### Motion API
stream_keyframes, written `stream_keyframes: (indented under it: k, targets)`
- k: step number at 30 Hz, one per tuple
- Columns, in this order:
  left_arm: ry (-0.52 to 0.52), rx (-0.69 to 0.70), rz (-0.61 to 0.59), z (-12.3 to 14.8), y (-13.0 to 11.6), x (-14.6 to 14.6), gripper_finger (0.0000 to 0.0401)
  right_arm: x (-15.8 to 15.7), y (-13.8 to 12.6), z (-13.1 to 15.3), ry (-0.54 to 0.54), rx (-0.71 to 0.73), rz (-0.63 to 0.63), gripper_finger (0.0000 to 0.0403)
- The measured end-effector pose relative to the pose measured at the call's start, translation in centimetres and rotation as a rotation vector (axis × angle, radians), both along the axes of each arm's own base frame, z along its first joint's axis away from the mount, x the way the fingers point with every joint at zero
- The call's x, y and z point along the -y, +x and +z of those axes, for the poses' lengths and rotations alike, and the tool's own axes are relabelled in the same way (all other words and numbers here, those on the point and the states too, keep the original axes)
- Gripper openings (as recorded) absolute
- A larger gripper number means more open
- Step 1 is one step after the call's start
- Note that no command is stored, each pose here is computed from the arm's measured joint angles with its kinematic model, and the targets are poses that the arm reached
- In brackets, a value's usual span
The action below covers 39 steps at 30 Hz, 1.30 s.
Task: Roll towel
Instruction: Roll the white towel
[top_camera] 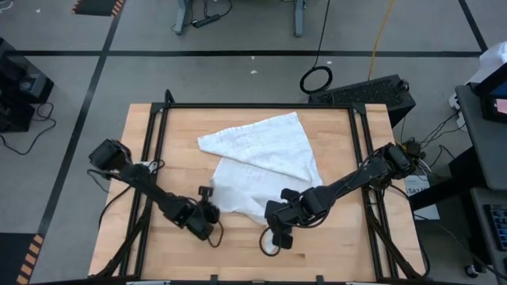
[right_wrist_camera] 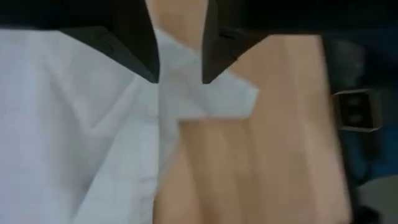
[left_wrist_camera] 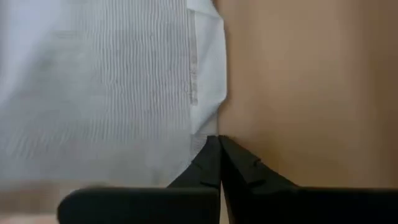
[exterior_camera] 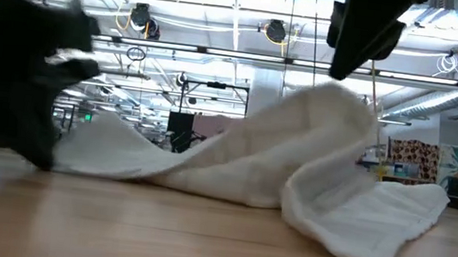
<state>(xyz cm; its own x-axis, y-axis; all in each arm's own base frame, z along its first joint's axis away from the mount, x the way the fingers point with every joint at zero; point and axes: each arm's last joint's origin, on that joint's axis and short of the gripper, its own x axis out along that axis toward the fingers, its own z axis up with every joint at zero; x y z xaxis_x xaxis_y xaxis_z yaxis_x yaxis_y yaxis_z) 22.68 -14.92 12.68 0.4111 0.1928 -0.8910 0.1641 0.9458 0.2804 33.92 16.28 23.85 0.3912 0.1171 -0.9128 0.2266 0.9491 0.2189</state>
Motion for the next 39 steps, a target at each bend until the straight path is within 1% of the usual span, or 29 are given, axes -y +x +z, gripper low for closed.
stream_keyframes:
  k: [3,7,9,10,12,14,16,17,18,20,23,26,28,31,33,35,37,39]
  targets:
    - [-0.103,0.026,-0.012,2.0,-0.8,0.5,0.0002,-1.0,-0.4,0.1,0.028,0.004,0.016,0.0142]
    - [-0.19,0.028,-0.019,3.7,-2.2,1.2,0.0001,-3.1,-1.1,0.2,0.042,0.039,0.057,0.0176]
    - [-0.209,0.028,-0.014,4.0,-2.8,1.5,0.0001,-4.4,-1.9,0.3,0.021,0.063,0.056,0.0186]
    - [-0.203,0.039,-0.007,4.1,-2.9,1.7,0.0001,-5.0,-2.3,0.3,0.002,0.075,0.044,0.0189]
    - [-0.161,0.085,0.016,4.1,-3.0,1.8,0.0001,-5.9,-3.3,0.2,-0.063,0.098,-0.006,0.0191]
    - [-0.112,0.154,0.053,4.0,-2.8,1.7,0.0002,-6.4,-4.3,-0.1,-0.183,0.125,-0.065,0.0187]
    - [-0.11,0.219,0.079,3.8,-2.1,1.8,0.0008,-6.6,-5.0,-1.0,-0.302,0.163,-0.122,0.0176]
    - [-0.111,0.234,0.071,3.6,-1.8,1.8,0.0011,-6.5,-5.3,-1.8,-0.346,0.161,-0.129,0.0169]
    - [-0.113,0.247,0.062,3.2,-1.4,1.9,0.0013,-6.3,-5.7,-2.5,-0.375,0.15,-0.136,0.016]
    - [-0.105,0.25,0.061,1.9,-0.8,1.8,0.0014,-5.6,-6.1,-3.8,-0.4,0.113,-0.149,0.0138]
    - [-0.104,0.209,0.08,-0.5,-0.1,1.4,0.001,-3.7,-5.6,-4.9,-0.46,0.068,-0.165,0.0103]
    - [-0.113,0.178,0.152,-2.1,0.2,1.1,0.0004,-0.8,-4.1,-4.9,-0.545,0.031,-0.149,0.0069]
    - [-0.139,0.154,0.192,-2.5,0.2,1.0,0.0003,1.7,-2.8,-4.6,-0.579,-0.006,-0.125,0.005]
    - [-0.199,0.129,0.223,-2.5,-0.3,1.6,0.0005,6.4,-1.0,-4.1,-0.608,-0.065,-0.092,0.0026]
    - [-0.259,0.102,0.215,-2.1,-1.0,2.4,0.0005,9.8,0.2,-4.0,-0.574,-0.097,-0.069,0.0016]
    - [-0.319,0.072,0.199,-1.7,-1.8,3.2,0.0005,13.3,1.2,-4.1,-0.478,-0.096,-0.038,0.0009]
    - [-0.357,0.061,0.187,-1.2,-2.4,3.7,0.0005,16.6,1.8,-4.8,-0.369,-0.058,-0.007,0.0007]
    - [-0.376,0.064,0.186,-0.9,-2.8,4.1,0.0005,19.7,1.8,-5.8,-0.293,-0.005,-0.017,0.0007]
